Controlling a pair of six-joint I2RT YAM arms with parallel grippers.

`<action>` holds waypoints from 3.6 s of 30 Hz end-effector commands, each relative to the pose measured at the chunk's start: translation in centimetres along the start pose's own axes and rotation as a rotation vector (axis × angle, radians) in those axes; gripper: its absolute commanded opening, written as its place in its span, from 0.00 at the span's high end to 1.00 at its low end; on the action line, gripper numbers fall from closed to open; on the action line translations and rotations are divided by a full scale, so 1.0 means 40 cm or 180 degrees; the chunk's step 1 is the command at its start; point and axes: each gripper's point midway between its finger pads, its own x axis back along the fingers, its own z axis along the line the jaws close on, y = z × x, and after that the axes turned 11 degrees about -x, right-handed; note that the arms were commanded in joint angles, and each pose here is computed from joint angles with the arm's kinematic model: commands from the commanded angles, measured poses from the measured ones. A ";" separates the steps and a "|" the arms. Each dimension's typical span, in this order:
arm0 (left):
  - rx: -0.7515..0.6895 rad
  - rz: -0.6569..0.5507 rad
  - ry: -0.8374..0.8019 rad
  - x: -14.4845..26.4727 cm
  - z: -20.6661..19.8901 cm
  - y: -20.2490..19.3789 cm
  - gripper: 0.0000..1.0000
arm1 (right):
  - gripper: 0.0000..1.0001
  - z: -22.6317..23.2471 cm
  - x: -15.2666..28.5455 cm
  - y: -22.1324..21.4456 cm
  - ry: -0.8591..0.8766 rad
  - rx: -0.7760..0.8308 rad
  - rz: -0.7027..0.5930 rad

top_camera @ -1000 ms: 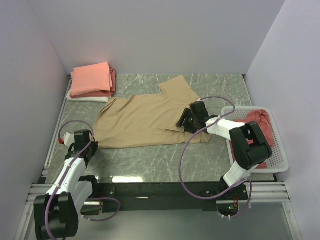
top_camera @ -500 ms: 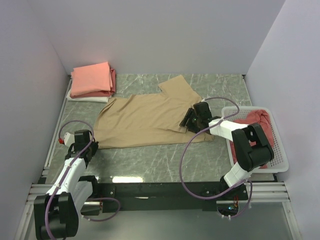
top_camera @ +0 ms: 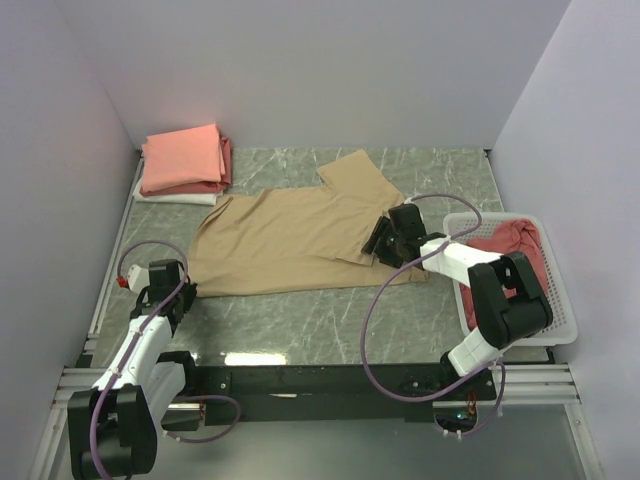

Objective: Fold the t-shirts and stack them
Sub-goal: Fold the tshirt

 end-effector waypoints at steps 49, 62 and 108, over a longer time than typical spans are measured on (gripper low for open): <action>-0.0019 -0.0087 -0.0155 0.003 -0.037 0.029 1.00 | 0.37 0.182 -0.043 0.000 0.0219 0.0171 0.0121; -0.0025 -0.0094 -0.0179 0.006 -0.039 0.030 1.00 | 0.37 0.326 -0.101 0.056 0.0421 0.0093 0.0202; -0.0039 -0.0069 -0.0151 0.000 -0.040 0.029 1.00 | 0.82 0.151 -0.120 0.107 -0.0396 0.0404 -0.0178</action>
